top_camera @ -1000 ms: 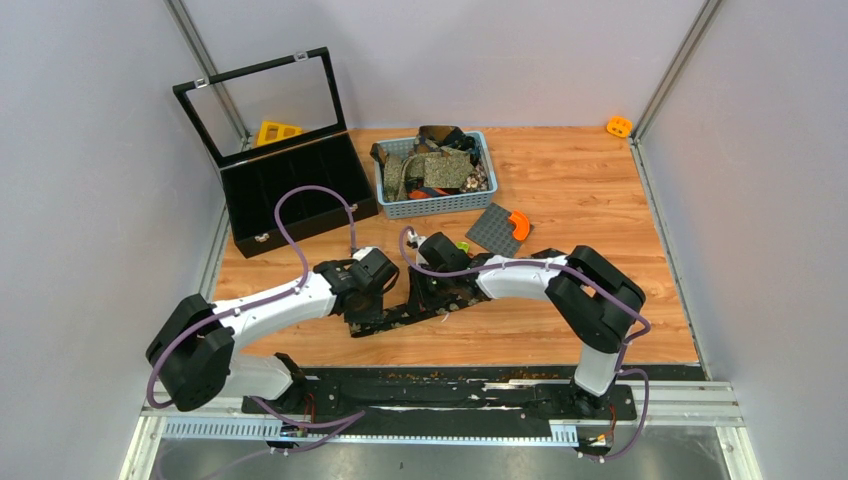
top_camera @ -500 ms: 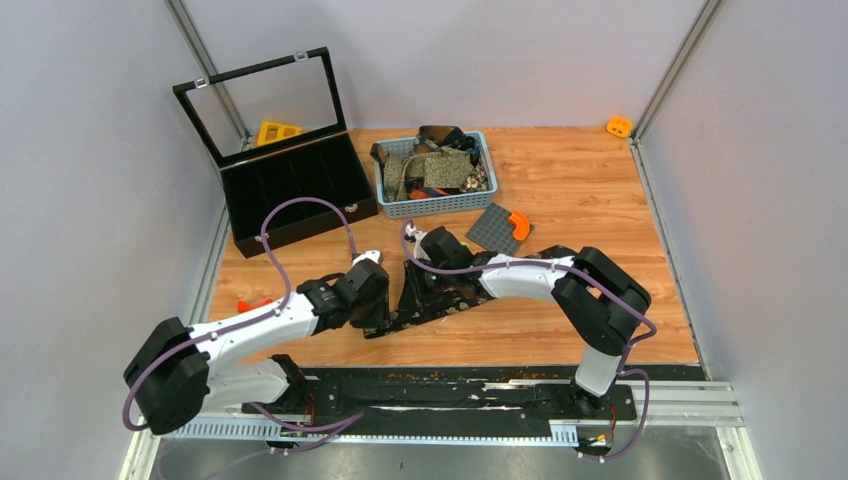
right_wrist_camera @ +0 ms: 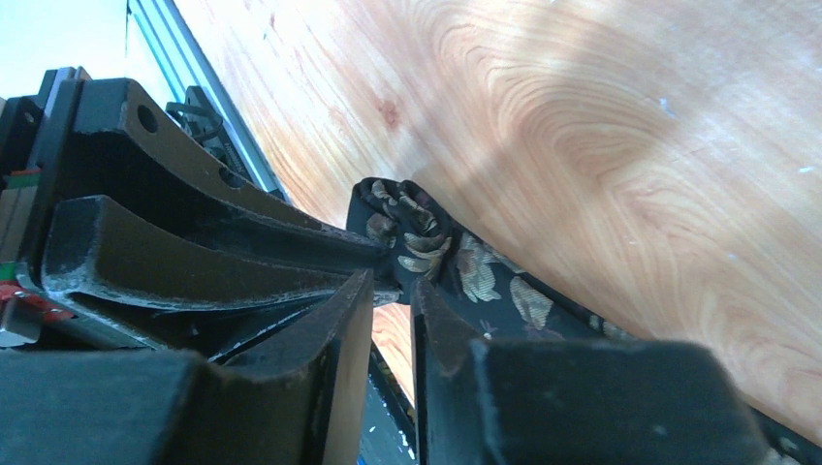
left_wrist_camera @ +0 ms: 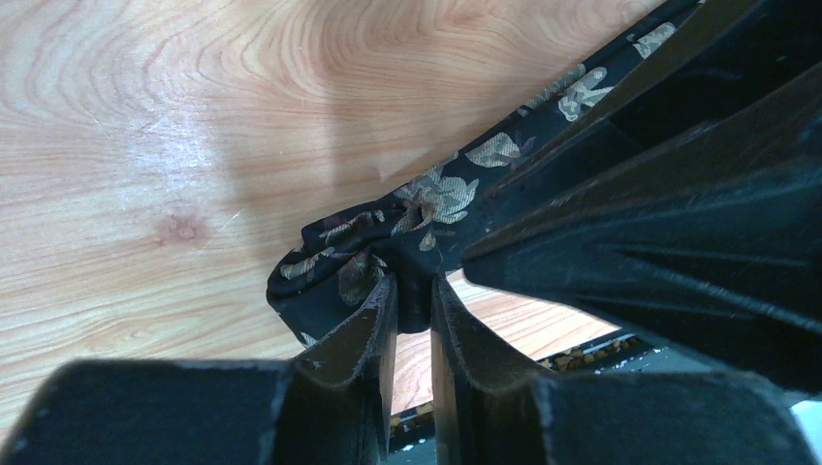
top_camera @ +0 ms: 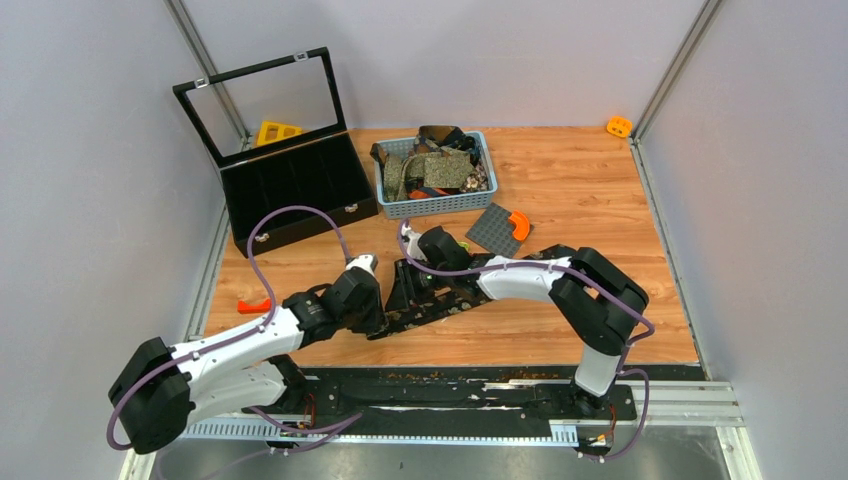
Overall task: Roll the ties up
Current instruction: Roll the tie at the center of the board.
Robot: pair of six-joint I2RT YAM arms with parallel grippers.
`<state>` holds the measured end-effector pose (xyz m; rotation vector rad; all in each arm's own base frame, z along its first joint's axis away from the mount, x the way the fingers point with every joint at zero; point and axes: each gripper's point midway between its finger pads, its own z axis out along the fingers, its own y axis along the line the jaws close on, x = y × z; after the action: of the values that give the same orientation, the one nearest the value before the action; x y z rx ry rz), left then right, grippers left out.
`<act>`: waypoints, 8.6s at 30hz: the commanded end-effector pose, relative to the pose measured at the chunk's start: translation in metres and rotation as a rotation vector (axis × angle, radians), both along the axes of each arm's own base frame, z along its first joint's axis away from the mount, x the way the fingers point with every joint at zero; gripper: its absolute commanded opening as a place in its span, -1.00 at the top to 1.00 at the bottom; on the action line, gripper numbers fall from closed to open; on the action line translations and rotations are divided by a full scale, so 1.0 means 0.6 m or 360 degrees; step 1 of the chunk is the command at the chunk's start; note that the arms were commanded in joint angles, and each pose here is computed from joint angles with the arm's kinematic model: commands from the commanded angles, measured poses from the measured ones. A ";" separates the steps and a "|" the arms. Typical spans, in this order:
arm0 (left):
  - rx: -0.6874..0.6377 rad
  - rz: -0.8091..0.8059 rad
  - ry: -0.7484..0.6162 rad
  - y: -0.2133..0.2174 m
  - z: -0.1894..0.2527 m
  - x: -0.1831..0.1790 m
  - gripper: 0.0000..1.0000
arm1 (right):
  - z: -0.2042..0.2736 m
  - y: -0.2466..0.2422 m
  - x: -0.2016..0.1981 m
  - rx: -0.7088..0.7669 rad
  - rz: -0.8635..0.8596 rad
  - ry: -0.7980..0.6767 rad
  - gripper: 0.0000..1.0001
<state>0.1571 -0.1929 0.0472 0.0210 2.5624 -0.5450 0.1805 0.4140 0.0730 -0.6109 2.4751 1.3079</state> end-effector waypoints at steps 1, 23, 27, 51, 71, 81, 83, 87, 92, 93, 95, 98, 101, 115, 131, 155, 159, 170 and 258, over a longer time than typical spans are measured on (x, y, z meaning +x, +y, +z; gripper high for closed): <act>-0.0091 -0.0048 -0.0058 -0.014 0.012 0.001 0.32 | 0.002 0.025 -0.012 0.0034 0.0040 0.0016 0.44; -0.0060 0.0114 -0.0156 0.036 0.061 -0.003 -0.33 | -0.063 0.016 -0.012 -0.0273 -0.0018 0.0046 0.89; 0.0038 0.0270 -0.0169 0.078 0.060 -0.003 -0.37 | -0.048 0.011 -0.007 -0.0320 -0.0050 0.0056 0.99; -0.0153 0.0346 -0.0202 0.062 0.023 0.001 -0.28 | -0.105 -0.017 -0.011 -0.0525 -0.0068 0.0183 1.00; -0.0074 0.0409 -0.0111 0.072 -0.036 -0.005 0.08 | -0.131 -0.025 -0.026 -0.0521 -0.0037 0.0214 1.00; -0.0144 0.0428 -0.0080 0.071 -0.031 -0.016 -0.14 | -0.135 -0.026 -0.025 -0.0517 -0.0041 0.0215 1.00; -0.0163 0.0427 -0.0074 0.068 -0.037 -0.017 -0.12 | -0.137 -0.026 -0.026 -0.0520 -0.0043 0.0217 1.00; -0.0185 0.0421 -0.0058 0.062 -0.048 -0.018 -0.05 | -0.139 -0.027 -0.026 -0.0523 -0.0050 0.0218 1.00; -0.0186 0.0401 -0.0055 0.055 -0.053 -0.015 0.13 | -0.142 -0.029 -0.027 -0.0527 -0.0050 0.0221 1.00; -0.0187 0.0391 -0.0055 0.053 -0.054 -0.014 0.17 | -0.142 -0.029 -0.027 -0.0528 -0.0049 0.0223 1.00; -0.0190 0.0373 -0.0059 0.048 -0.055 -0.012 0.30 | -0.142 -0.030 -0.028 -0.0528 -0.0041 0.0218 1.00; -0.0183 0.0343 -0.0064 0.041 -0.051 -0.008 0.65 | -0.137 -0.031 -0.030 -0.0525 -0.0020 0.0206 0.96; -0.0150 0.0333 -0.0074 0.038 -0.039 -0.001 0.96 | -0.122 -0.034 -0.023 -0.0546 -0.0011 0.0155 0.78; 0.0062 0.0316 -0.0039 0.057 -0.001 0.001 1.00 | 0.009 -0.027 0.010 -0.0530 0.0028 -0.0161 0.25; 0.0132 0.0292 -0.0026 0.065 0.021 -0.002 1.00 | -0.001 0.027 -0.027 -0.0421 0.0113 -0.0182 0.71; 0.0166 0.0233 -0.0018 0.066 0.049 -0.006 1.00 | -0.053 0.092 -0.065 -0.0336 0.0215 -0.0022 0.96; 0.0219 0.0220 -0.0008 0.070 0.054 -0.005 1.00 | -0.052 0.110 -0.072 -0.0297 0.0236 0.0000 0.97; 0.0435 0.0238 0.0018 0.102 0.046 -0.005 1.00 | -0.042 0.103 -0.065 -0.0294 0.0239 -0.0028 0.98; -0.0160 0.0679 -0.0189 0.120 0.051 -0.016 -0.98 | 0.023 0.016 -0.013 -0.0188 0.0078 -0.0070 0.97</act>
<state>0.1474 -0.1261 0.0821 -0.3622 2.3883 -0.4210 0.1649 0.4176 0.0594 -0.7061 2.6174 1.1409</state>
